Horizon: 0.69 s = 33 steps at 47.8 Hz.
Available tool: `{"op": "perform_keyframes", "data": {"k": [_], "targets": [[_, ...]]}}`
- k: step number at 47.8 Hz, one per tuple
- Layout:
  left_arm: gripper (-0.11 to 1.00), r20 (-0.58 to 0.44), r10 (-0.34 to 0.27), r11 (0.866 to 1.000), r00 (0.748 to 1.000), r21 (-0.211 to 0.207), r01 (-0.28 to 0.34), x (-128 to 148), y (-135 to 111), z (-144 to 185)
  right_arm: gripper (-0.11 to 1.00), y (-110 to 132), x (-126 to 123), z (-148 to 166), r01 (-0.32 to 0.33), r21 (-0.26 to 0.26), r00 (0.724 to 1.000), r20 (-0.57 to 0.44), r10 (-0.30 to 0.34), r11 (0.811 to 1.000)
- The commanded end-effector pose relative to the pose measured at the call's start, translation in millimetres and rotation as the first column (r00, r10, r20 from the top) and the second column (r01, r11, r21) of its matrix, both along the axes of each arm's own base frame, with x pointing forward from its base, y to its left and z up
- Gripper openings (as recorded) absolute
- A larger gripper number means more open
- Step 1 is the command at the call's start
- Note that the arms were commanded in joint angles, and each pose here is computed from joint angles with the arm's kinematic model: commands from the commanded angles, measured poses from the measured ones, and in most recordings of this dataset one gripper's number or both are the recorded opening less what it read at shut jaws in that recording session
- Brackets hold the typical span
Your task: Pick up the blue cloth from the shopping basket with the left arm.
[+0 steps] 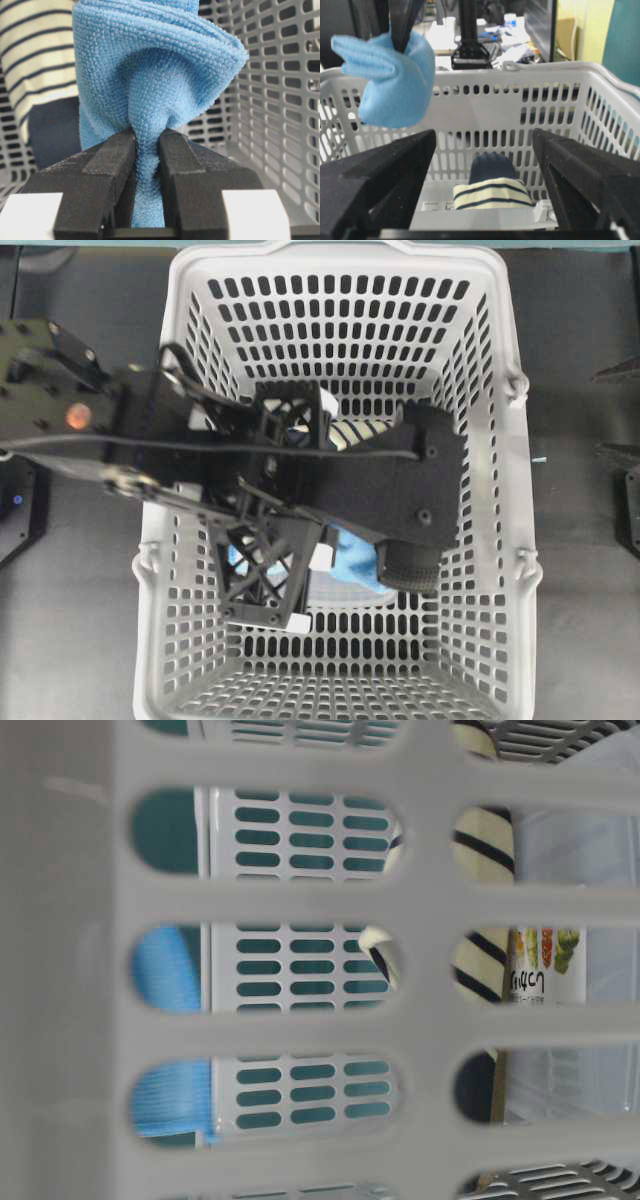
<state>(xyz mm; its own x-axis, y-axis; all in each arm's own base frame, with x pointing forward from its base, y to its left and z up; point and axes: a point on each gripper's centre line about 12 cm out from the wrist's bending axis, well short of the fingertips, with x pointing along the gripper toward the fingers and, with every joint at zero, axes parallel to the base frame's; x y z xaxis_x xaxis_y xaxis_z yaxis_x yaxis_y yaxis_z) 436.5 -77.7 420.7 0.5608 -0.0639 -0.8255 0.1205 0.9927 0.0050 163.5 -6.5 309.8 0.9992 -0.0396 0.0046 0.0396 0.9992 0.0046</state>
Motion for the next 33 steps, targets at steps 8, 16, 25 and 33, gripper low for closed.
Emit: {"op": "perform_keyframes", "data": {"k": [8,16,25,33], "targets": [[0.10,0.149,0.047,0.998,0.988,-0.058,-0.039,-31.8,9.9,21.6,0.76,-1.3,0.7,3.5,0.008,0.000,1.000,0.012,-0.008,1.000],[0.10,0.186,0.061,0.996,0.981,-0.076,-0.047,-49.9,14.8,12.0,0.76,-2.3,0.9,3.5,0.014,0.000,1.000,0.012,-0.014,1.000],[0.10,0.216,0.066,0.995,0.974,-0.085,-0.048,-60.0,17.6,6.5,0.76,-3.8,0.8,3.5,0.023,0.000,1.000,0.012,-0.023,1.000],[0.10,0.207,0.072,0.995,0.976,-0.083,-0.055,-61.9,20.7,-5.5,0.76,-3.8,0.5,3.7,0.023,0.001,1.000,0.014,-0.023,1.000]]}}
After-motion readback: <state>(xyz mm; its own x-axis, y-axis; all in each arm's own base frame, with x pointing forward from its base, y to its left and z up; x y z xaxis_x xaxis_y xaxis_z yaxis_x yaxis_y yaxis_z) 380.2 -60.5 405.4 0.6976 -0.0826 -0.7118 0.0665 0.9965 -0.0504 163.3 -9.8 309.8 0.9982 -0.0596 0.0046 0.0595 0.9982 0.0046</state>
